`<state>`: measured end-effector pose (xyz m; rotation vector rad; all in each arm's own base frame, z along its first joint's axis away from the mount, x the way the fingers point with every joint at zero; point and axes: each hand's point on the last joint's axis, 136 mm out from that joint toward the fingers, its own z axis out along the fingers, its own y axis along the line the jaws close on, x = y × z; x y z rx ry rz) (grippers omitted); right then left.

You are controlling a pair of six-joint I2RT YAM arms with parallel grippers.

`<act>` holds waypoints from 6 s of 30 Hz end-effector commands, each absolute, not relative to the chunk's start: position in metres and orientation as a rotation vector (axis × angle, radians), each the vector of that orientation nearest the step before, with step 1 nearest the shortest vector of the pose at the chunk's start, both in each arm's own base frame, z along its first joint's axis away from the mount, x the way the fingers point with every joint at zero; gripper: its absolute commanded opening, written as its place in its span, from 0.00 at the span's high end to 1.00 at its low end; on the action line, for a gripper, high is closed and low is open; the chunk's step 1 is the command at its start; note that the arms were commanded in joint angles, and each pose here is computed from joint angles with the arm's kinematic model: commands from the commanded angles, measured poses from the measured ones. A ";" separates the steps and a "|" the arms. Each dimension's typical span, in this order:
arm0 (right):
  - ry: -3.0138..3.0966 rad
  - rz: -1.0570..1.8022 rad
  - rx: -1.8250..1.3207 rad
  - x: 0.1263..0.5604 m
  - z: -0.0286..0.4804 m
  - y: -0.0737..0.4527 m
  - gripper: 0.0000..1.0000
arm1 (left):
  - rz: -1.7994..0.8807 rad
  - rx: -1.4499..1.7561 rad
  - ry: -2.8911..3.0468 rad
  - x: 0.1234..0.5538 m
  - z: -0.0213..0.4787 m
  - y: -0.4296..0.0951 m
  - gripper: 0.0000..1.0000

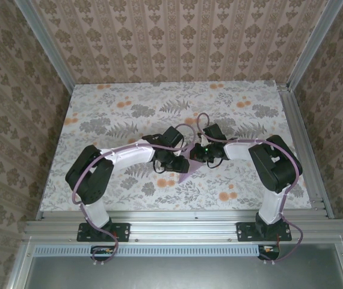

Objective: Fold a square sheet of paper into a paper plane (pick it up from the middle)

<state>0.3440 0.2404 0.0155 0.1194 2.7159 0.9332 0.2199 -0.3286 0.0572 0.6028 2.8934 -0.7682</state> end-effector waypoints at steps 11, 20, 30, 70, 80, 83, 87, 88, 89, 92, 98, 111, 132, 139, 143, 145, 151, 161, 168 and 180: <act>2.787 0.864 0.131 0.333 -0.002 0.229 0.92 | -0.760 0.556 2.915 0.220 0.038 -0.328 0.72; 2.785 0.867 0.125 0.333 -0.002 0.229 0.93 | -0.704 0.530 2.939 0.221 0.028 -0.318 0.85; 2.790 0.866 0.128 0.332 -0.005 0.227 0.93 | -0.662 0.522 2.963 0.222 0.017 -0.312 0.90; 2.657 1.001 0.097 0.341 0.044 0.240 0.86 | -0.454 0.569 3.037 0.219 -0.015 -0.281 0.91; 2.548 1.310 0.230 0.317 0.072 0.257 0.92 | -0.413 0.624 3.044 0.216 -0.021 -0.280 0.91; 2.543 1.363 0.273 0.306 0.068 0.269 0.95 | -0.402 0.635 3.044 0.215 -0.023 -0.280 0.91; 2.560 1.344 0.332 0.301 0.051 0.273 0.99 | -0.392 0.646 3.041 0.213 -0.023 -0.280 0.91; 2.558 1.355 0.346 0.301 0.048 0.273 1.00 | -0.390 0.649 3.038 0.213 -0.023 -0.280 0.91; 2.562 1.363 0.356 0.301 0.044 0.275 1.00 | -0.389 0.649 3.040 0.212 -0.023 -0.279 0.91; 2.587 1.351 0.352 0.299 0.036 0.280 1.00 | -0.387 0.653 3.042 0.211 -0.024 -0.278 0.91; 2.639 1.314 0.377 0.296 0.014 0.278 1.00 | -0.398 0.660 3.031 0.211 -0.023 -0.280 0.91; 2.856 0.983 0.373 0.268 -0.040 0.244 1.00 | -0.523 0.648 2.937 0.223 0.018 -0.302 0.84; 2.878 1.001 0.338 0.262 -0.043 0.244 1.00 | -0.874 0.513 2.828 0.211 0.052 -0.330 0.87; 2.867 1.044 0.341 0.264 -0.037 0.249 1.00 | -0.911 0.495 2.834 0.203 0.036 -0.330 0.90; 2.869 1.037 0.328 0.265 -0.033 0.249 1.00 | -0.893 0.477 2.856 0.198 0.021 -0.324 0.91; 2.869 1.034 0.323 0.266 -0.031 0.249 1.00 | -0.872 0.476 2.866 0.197 0.015 -0.320 0.91; 2.871 1.008 0.329 0.267 -0.031 0.245 1.00 | -0.849 0.476 2.897 0.190 0.000 -0.312 0.92; 2.893 0.913 0.346 0.273 -0.040 0.229 1.00 | -0.830 0.461 2.940 0.165 -0.002 -0.293 0.92; 2.898 0.900 0.363 0.275 -0.045 0.224 1.00 | -0.815 0.472 2.976 0.146 -0.006 -0.288 0.93; 2.897 0.916 0.368 0.277 -0.047 0.222 1.00 | -0.804 0.497 3.010 0.127 -0.003 -0.281 0.93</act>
